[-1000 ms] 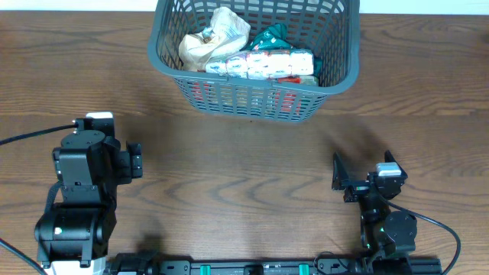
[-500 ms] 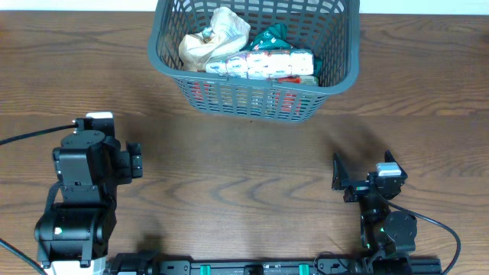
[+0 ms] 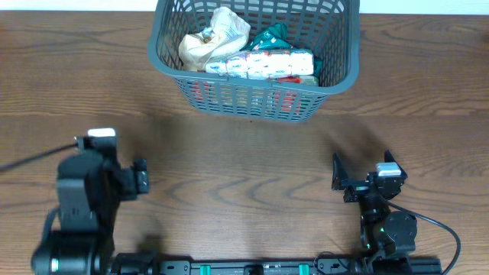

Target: Pack container

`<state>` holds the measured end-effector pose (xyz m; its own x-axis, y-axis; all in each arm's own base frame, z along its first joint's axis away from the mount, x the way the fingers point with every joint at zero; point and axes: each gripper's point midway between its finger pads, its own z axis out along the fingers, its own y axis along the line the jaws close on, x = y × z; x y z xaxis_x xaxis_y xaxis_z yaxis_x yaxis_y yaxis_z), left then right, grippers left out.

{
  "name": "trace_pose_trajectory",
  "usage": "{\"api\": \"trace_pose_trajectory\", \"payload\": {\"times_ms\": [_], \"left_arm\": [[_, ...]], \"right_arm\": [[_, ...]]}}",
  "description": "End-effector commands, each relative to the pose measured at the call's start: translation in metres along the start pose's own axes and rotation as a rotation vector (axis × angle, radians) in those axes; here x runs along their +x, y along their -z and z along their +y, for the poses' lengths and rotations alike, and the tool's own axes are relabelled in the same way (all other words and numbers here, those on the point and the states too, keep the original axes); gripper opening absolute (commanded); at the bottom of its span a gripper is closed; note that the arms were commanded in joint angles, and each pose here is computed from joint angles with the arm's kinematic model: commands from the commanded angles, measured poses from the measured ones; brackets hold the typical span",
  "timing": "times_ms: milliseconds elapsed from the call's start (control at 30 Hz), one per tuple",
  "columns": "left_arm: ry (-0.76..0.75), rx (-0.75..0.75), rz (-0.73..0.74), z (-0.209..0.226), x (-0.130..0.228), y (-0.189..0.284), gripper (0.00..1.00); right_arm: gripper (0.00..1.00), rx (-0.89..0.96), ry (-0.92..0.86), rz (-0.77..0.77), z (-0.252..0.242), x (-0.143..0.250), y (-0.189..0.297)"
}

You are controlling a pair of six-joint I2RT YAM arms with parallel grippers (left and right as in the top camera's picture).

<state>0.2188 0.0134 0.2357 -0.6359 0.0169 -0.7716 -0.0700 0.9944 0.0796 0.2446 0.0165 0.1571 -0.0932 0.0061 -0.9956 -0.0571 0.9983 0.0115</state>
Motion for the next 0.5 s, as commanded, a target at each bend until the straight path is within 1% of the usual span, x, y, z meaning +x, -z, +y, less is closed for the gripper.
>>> {"api": "trace_pose_trajectory", "payload": {"times_ms": [0, 167, 233, 367, 467], "left_arm": [[0.063, 0.249, -0.092, -0.044, 0.001, 0.011, 0.99], [0.166, 0.334, -0.341, -0.057, -0.013, 0.009, 0.99], [0.251, 0.348, -0.417, -0.056, -0.011, 0.002, 0.98], [0.468, 0.320, -0.487, -0.044, 0.008, -0.023, 0.99], [0.510, 0.327, -0.535, -0.043, 0.021, -0.038, 0.99]], "right_arm": [[0.99, 0.002, 0.003, -0.003, -0.001, 0.000, 0.000], [0.99, 0.002, 0.003, -0.003, -0.001, 0.000, 0.000], [0.99, 0.002, 0.003, -0.003, -0.001, 0.000, 0.000], [0.99, 0.002, 0.003, -0.003, -0.001, 0.000, 0.000], [0.99, 0.002, 0.003, -0.003, -0.001, 0.000, 0.000]]}}
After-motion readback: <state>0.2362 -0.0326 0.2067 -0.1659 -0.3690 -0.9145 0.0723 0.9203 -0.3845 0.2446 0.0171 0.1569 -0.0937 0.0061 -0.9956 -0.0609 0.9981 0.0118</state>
